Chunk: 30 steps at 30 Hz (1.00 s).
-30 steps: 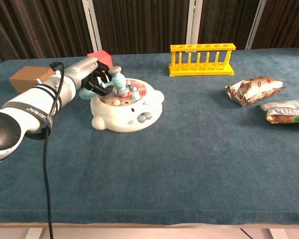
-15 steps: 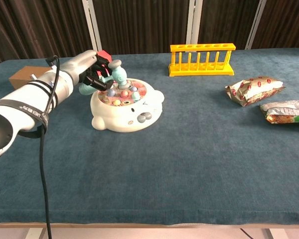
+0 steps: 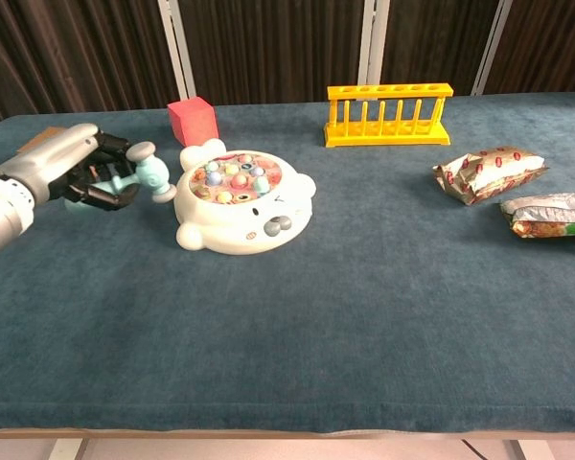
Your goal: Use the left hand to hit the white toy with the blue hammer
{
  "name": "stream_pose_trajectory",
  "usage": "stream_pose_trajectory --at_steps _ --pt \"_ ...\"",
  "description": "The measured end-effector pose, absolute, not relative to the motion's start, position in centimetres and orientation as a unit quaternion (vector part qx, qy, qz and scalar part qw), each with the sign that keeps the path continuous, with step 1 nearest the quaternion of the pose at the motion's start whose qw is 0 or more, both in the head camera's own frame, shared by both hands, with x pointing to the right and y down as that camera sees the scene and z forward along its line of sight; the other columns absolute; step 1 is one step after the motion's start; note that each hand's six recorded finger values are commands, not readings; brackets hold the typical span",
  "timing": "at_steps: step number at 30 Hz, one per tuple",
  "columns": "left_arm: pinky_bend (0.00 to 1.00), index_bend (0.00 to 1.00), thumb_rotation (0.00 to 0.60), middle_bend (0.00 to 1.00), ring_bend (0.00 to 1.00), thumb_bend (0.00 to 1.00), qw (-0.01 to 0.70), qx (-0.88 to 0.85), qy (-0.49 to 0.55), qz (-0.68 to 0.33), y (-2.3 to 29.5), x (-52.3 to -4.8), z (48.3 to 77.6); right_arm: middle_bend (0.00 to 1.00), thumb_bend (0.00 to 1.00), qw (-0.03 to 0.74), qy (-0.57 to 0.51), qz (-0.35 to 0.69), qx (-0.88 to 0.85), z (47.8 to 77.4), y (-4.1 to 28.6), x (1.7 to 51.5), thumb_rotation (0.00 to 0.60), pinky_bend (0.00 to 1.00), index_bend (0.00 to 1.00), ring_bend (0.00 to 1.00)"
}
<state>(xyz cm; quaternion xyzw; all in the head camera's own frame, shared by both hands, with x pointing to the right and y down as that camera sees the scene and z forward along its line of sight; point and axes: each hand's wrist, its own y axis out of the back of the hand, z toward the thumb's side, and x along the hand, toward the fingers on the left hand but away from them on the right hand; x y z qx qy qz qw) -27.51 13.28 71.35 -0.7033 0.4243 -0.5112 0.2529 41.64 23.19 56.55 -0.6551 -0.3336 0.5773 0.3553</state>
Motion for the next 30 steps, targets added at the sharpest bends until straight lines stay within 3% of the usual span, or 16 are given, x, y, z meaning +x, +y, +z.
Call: stream_pose_trajectory --at_steps 13,18,23,30 --pt "1.00 0.62 0.600 0.88 0.81 0.77 0.256 -0.686 0.418 -0.538 15.8 -30.2 74.7 0.00 0.27 0.355 -0.331 0.579 -0.655 56.8 23.2 41.5 0.600 0.00 0.00 0.00" --pt "0.99 0.60 0.600 0.80 0.71 0.75 0.261 -0.690 0.408 -0.537 16.4 -29.9 75.4 0.00 0.27 0.355 -0.333 0.578 -0.655 56.6 23.3 41.6 0.600 0.00 0.00 0.00" --pt "0.82 0.54 0.600 0.71 0.65 0.71 0.262 -0.693 0.399 -0.540 16.8 -29.9 75.9 0.00 0.27 0.355 -0.332 0.578 -0.656 56.7 23.3 41.6 0.600 0.00 0.00 0.00" --pt "0.70 0.49 0.600 0.59 0.56 0.65 0.261 -0.699 0.388 -0.540 17.4 -30.0 76.3 0.00 0.27 0.355 -0.332 0.578 -0.656 56.7 23.3 41.6 0.600 0.00 0.00 0.00"
